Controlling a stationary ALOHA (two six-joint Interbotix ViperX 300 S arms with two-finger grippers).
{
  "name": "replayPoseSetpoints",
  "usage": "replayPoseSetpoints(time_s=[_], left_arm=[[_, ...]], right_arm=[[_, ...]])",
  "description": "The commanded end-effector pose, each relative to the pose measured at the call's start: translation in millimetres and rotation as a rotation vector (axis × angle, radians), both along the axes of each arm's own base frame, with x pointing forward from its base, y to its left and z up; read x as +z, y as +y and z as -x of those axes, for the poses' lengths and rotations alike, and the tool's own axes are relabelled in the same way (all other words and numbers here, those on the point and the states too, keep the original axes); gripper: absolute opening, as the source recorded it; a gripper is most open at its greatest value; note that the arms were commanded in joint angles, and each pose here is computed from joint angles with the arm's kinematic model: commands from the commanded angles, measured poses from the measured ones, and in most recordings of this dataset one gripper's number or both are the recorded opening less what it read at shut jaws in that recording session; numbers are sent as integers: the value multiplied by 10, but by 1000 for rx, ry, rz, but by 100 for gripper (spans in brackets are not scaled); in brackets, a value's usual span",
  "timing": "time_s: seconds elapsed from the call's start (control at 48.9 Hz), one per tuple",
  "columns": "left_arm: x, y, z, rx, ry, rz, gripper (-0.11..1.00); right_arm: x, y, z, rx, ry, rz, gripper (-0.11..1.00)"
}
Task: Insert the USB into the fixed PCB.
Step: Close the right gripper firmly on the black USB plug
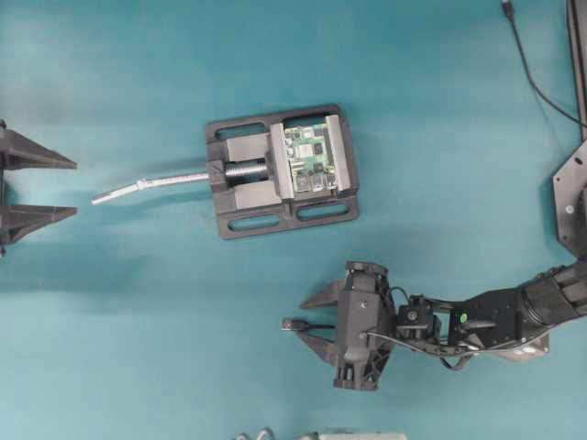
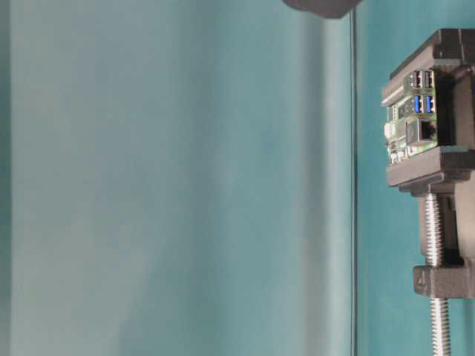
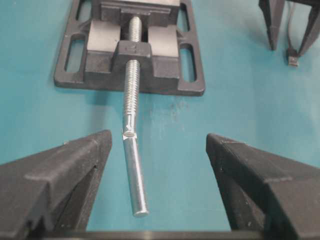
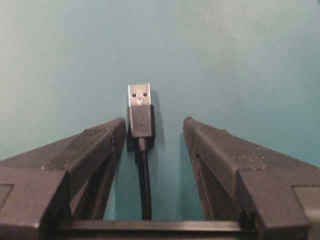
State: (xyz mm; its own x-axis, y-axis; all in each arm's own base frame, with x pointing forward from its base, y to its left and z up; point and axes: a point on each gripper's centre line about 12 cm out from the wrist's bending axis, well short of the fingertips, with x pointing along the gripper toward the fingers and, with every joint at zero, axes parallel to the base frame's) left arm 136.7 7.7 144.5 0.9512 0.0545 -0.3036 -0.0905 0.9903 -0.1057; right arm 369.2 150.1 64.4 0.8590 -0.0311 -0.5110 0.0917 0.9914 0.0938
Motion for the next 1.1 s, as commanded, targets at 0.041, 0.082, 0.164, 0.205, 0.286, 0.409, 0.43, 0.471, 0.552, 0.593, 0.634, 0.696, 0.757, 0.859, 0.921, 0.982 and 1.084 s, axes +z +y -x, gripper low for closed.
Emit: replayPoseSetpoints(time_s=[0.041,0.082,0.164,0.205,0.286,0.409,0.43,0.471,0.552,0.593,0.634,0.696,0.757,0.859,0.921,0.982,1.084], left_arm=[[48,1,-23,-2,-13,-7,92],[48,3,-23,-1,-13,-8,92],[48,8,-23,2,-13,-10,92],[48,8,-23,1,-13,-11,92],[49,12,-23,4,-15,-13,92],[48,12,-23,4,-13,-12,92],[49,12,-23,5,-15,-11,92],[48,12,-23,4,-13,-12,92],[49,12,-23,4,-15,-13,92],[48,12,-23,4,-13,-12,92],[48,12,-23,4,-13,-12,92],[48,12,-23,4,-13,-12,92],[48,12,-23,4,-13,-11,92],[48,12,-23,4,-13,-11,92],[48,12,-23,4,-13,-11,92],[49,12,-23,5,-15,-11,92],[49,12,-23,5,-15,-11,92]], right_arm=[[87,67,-31,20,-36,14,62],[92,95,-13,32,-45,32,62],[93,159,24,58,-59,66,62],[81,172,37,65,-55,72,62],[54,200,69,78,-45,75,61],[41,215,97,85,-41,81,61],[35,215,98,86,-39,83,61],[32,218,100,87,-41,86,61],[-4,215,102,87,-42,98,61],[-23,211,103,86,-46,108,61],[-49,213,108,85,-47,117,61],[-69,213,101,86,-55,131,61],[-86,213,99,83,-59,138,61],[-110,211,108,84,-55,143,61],[-117,222,124,89,-53,144,61],[-117,233,129,92,-53,144,60],[-117,251,137,98,-54,146,57]])
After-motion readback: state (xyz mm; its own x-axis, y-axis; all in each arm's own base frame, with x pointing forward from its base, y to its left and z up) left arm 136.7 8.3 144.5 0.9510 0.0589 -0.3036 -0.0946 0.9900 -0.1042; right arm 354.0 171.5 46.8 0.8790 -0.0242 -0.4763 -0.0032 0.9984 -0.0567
